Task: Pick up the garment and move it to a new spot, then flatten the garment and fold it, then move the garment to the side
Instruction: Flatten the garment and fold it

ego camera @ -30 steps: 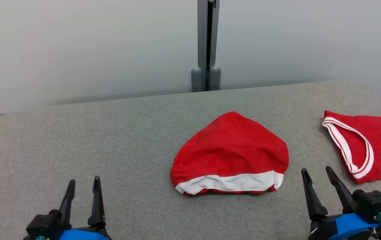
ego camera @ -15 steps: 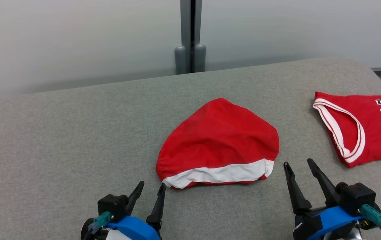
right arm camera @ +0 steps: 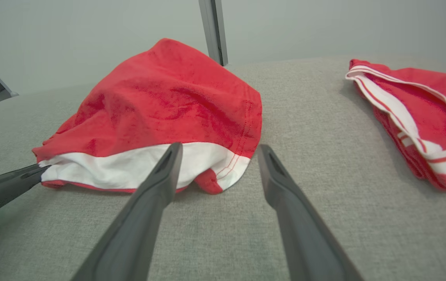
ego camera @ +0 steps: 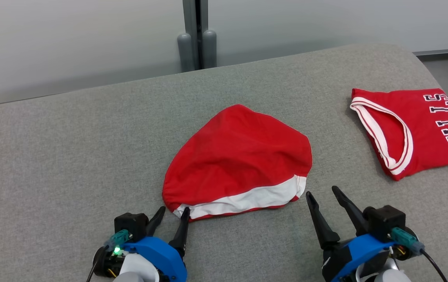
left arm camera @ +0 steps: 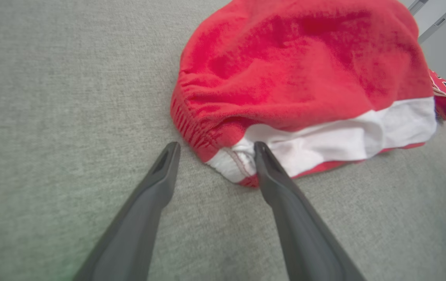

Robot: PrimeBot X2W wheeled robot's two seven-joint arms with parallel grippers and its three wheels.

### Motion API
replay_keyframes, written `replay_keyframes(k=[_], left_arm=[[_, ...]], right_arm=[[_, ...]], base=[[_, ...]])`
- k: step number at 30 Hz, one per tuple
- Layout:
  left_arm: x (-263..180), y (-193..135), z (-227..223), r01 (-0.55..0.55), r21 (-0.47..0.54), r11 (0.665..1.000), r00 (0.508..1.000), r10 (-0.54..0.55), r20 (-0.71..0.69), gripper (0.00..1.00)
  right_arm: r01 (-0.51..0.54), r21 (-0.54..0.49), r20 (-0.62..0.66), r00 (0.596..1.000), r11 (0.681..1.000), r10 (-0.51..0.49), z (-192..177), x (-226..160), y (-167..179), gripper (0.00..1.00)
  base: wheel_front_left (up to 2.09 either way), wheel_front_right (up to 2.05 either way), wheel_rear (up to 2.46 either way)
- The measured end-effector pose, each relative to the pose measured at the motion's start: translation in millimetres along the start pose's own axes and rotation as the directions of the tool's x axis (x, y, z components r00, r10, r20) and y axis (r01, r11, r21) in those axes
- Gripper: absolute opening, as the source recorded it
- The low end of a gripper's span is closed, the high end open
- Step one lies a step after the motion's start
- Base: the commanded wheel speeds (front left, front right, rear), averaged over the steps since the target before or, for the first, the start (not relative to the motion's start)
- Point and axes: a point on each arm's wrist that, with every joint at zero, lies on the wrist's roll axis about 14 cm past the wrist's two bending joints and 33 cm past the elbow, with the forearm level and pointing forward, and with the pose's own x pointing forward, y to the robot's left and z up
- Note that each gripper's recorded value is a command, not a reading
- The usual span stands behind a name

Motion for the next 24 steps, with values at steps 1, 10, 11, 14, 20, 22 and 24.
replay_keyframes(k=[1,10,11,14,20,22,24], left_arm=[[1,1,-1,-0.003,-0.002,1.0,1.0,0.003,-0.008,0.38],[7,2,-4,-0.004,0.001,1.0,1.0,0.004,-0.025,0.0],[7,2,-4,0.0,0.004,1.0,1.0,0.0,-0.025,0.0],[7,1,-3,0.006,0.007,1.0,1.0,-0.006,-0.017,0.0],[8,1,-1,0.018,0.016,1.0,1.0,-0.018,-0.005,0.0],[8,2,0,0.018,0.018,1.0,1.0,-0.018,-0.003,0.0],[8,3,0,0.021,0.019,1.0,1.0,-0.021,-0.002,0.0]], right_arm=[[0.003,0.001,-0.019,1.0,1.0,-0.003,-4,1,-1,1.0],[0.048,0.038,-0.156,0.987,0.998,-0.041,-30,20,-16,1.0],[0.041,0.047,-0.168,0.985,0.998,-0.033,-33,23,-13,1.0],[0.023,0.07,-0.228,0.974,0.997,-0.007,-47,30,-5,1.0],[0.044,0.044,-0.268,0.963,0.998,-0.03,-59,42,-14,1.0],[0.05,0.032,-0.283,0.958,0.998,-0.039,-64,43,-18,1.0],[0.023,0.017,-0.309,0.951,1.0,-0.016,-69,47,-11,1.0]], base=[[0.0,0.0,0.0],[0.0,0.0,0.0],[0.0,0.0,0.0],[0.0,0.0,0.0],[0.0,0.0,0.0],[0.0,0.0,0.0],[0.0,0.0,0.0]])
